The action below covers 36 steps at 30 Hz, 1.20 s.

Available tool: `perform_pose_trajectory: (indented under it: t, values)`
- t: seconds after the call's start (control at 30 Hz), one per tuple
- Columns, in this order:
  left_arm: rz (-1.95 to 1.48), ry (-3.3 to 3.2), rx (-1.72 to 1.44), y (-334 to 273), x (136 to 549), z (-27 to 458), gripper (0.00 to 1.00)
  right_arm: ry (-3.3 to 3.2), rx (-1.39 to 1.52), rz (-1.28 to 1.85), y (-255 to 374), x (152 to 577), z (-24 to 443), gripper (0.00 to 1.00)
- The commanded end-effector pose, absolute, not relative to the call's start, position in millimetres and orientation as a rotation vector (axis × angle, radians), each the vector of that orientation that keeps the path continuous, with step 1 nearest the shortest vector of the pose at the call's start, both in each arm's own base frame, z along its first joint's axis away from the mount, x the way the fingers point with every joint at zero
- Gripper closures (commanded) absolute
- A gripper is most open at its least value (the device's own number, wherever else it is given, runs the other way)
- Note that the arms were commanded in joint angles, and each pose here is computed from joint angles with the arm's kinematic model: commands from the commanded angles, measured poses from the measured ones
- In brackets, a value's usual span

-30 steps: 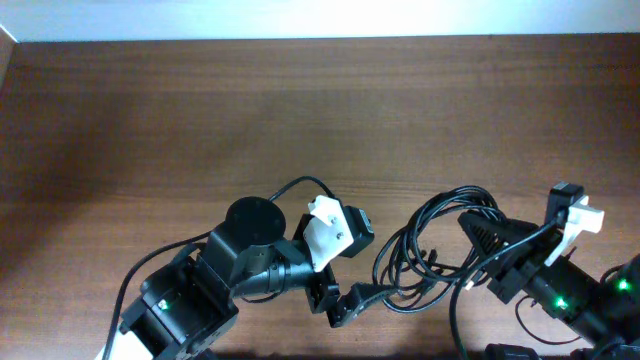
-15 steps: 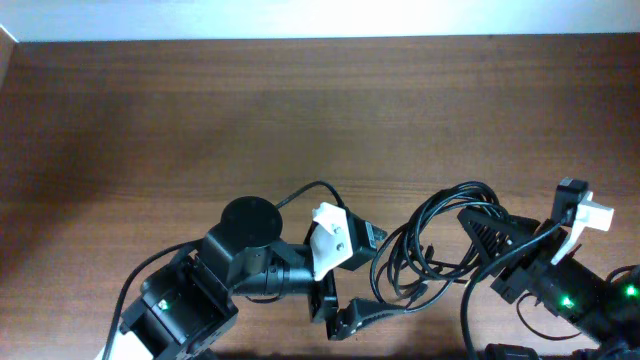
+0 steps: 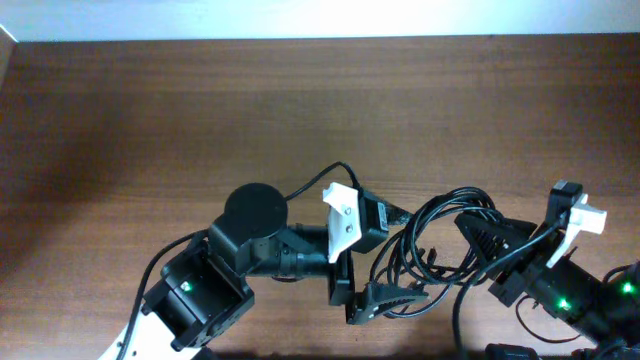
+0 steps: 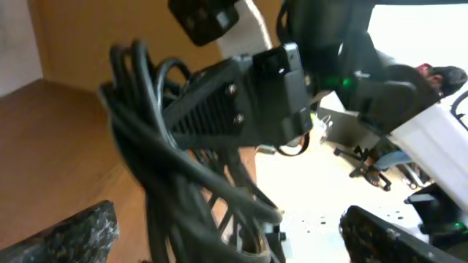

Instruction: Untangle cables

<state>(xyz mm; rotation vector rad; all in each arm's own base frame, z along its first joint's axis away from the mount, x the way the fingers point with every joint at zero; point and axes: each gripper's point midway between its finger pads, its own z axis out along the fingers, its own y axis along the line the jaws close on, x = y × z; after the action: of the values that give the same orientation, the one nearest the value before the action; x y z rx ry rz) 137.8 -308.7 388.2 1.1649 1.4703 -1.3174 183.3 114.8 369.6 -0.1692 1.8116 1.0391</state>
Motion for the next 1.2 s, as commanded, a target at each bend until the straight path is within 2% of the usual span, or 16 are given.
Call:
perform_pose_trajectory:
  t: [0.0,0.27,0.3,0.33,0.37,0.43,0.47,0.5,0.53,0.57,0.6,0.63,0.7,0.87,1.03,1.17]
  values:
    - [-1.352,1.447,1.179,-308,133,394,0.01,1.795,-0.207,1.033,116,181,373,0.96]
    - [-1.379,1.403,1.201,-323,131,396,0.00,1.814,-0.194,1.042,117,180,369,0.96]
    - [-1.379,1.408,1.202,-326,134,393,0.10,1.817,-0.192,1.044,117,180,369,0.96]
    - [-1.381,1.415,1.203,-329,137,390,0.30,1.817,-0.192,1.044,117,180,369,0.96]
    - [-1.381,1.422,1.203,-332,139,388,0.57,1.817,-0.192,1.044,117,180,369,0.96]
    - [-1.382,1.425,1.204,-333,140,387,0.92,1.817,-0.192,1.043,117,180,369,0.96]
    - [-1.382,1.424,1.203,-333,140,387,1.00,1.817,-0.192,1.043,117,180,369,0.94]
    - [-1.382,1.423,1.203,-333,140,387,1.00,1.817,-0.192,1.043,117,180,369,0.90]
    - [-1.382,1.423,1.203,-333,140,387,1.00,1.817,-0.192,1.043,117,180,369,0.79]
    - [-1.381,1.424,1.202,-332,140,387,1.00,1.818,-0.191,1.044,117,180,368,0.58]
    - [-1.379,1.425,1.200,-332,141,387,1.00,1.820,-0.189,1.045,117,180,368,0.44]
    - [-1.376,1.426,1.198,-332,141,387,1.00,1.829,-0.184,1.049,117,179,366,0.21]
    - [-1.365,1.428,1.185,-329,145,389,1.00,1.852,-0.168,1.059,117,178,361,0.05]
    - [-1.306,1.582,1.087,-301,173,373,1.00,1.853,-0.211,1.025,117,177,358,0.01]
    - [-1.331,1.547,1.095,-288,168,383,1.00,1.839,-0.271,0.943,114,179,355,0.01]
    - [-1.399,1.493,1.160,-286,150,390,1.00,1.941,-0.064,0.739,82,198,330,0.01]
